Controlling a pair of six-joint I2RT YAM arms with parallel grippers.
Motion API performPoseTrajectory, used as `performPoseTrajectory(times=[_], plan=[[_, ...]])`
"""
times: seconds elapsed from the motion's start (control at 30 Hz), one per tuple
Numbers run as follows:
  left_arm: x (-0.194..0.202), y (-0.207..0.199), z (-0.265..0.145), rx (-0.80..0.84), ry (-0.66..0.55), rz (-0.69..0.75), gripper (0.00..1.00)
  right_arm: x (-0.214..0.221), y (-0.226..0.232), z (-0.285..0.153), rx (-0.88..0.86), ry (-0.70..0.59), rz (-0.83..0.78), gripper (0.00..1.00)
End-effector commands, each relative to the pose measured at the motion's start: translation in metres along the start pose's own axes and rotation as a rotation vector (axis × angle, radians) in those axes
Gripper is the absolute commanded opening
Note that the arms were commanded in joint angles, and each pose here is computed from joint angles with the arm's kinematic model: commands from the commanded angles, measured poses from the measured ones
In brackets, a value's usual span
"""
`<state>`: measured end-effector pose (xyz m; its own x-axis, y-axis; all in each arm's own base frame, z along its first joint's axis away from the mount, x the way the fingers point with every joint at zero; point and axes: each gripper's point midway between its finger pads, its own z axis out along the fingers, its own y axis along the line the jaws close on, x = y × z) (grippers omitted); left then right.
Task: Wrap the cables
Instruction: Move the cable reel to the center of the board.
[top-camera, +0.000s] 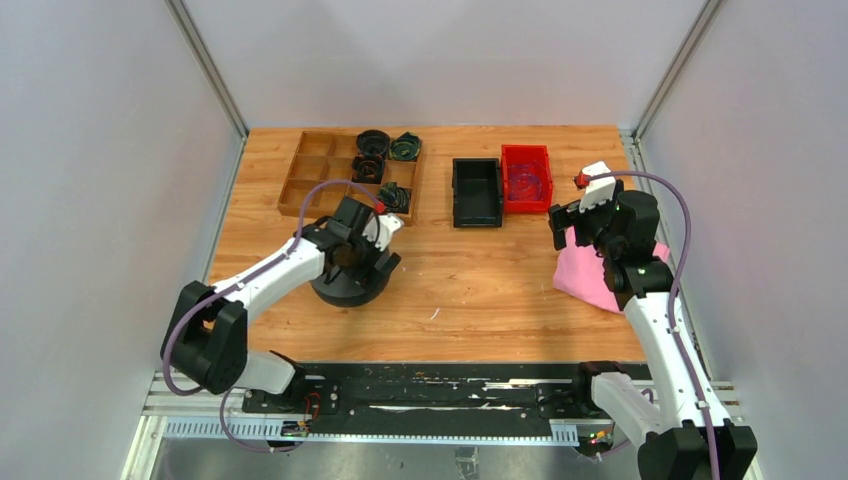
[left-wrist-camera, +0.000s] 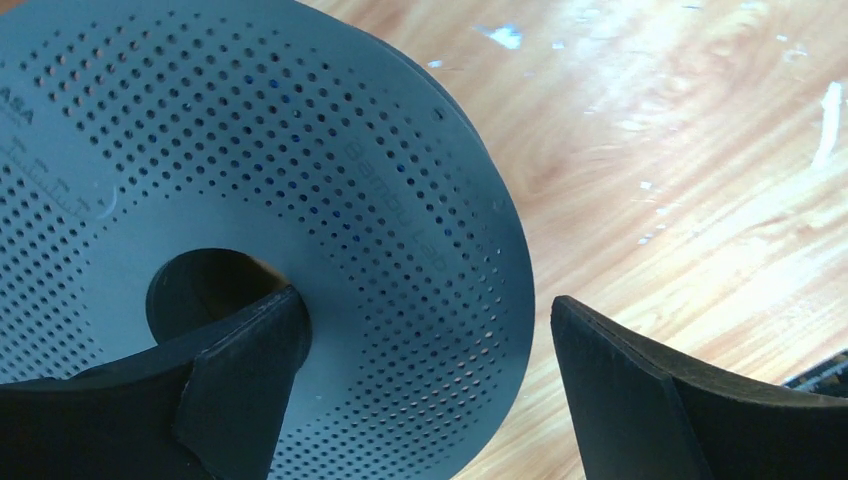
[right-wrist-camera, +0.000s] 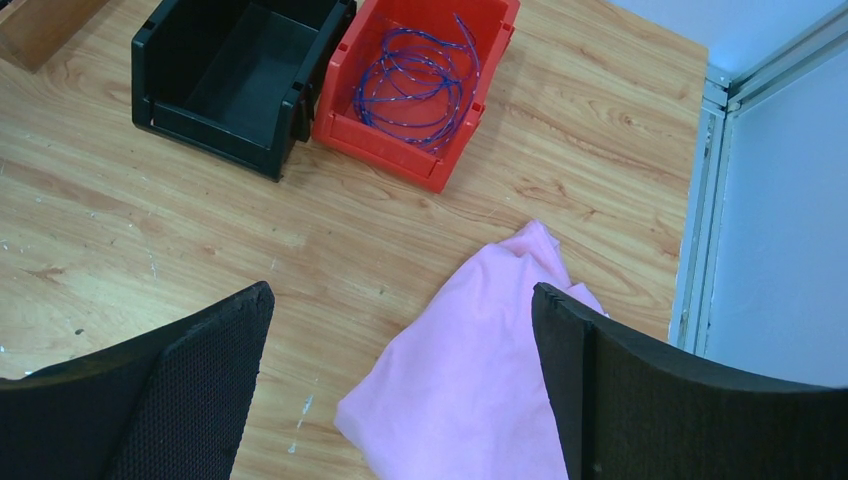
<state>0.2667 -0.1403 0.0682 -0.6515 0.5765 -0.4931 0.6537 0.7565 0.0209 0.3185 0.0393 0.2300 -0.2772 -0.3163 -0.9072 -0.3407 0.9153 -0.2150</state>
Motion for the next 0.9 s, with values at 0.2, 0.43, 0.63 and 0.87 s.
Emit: performPoseTrajectory(times=[0.2,0.43,0.63,0.87], plan=[[-0.037,-0.088,0.012,0.153,-0.014,0.214,0.89,0.001,-0.001,0.005,0.011,-0.009,-0.033,0.99],[-0.059,-0.144,0.027,0.236,-0.015,0.281,0.89,0.007,0.001,0.009,0.004,0.011,-0.029,0.99],[-0.08,-0.169,0.035,0.298,-0.044,0.266,0.9,0.01,0.0,0.012,0.002,0.023,-0.031,0.99],[-0.075,-0.178,0.032,0.305,-0.053,0.298,1.0,0.015,0.001,0.024,-0.002,0.064,0.041,0.99]])
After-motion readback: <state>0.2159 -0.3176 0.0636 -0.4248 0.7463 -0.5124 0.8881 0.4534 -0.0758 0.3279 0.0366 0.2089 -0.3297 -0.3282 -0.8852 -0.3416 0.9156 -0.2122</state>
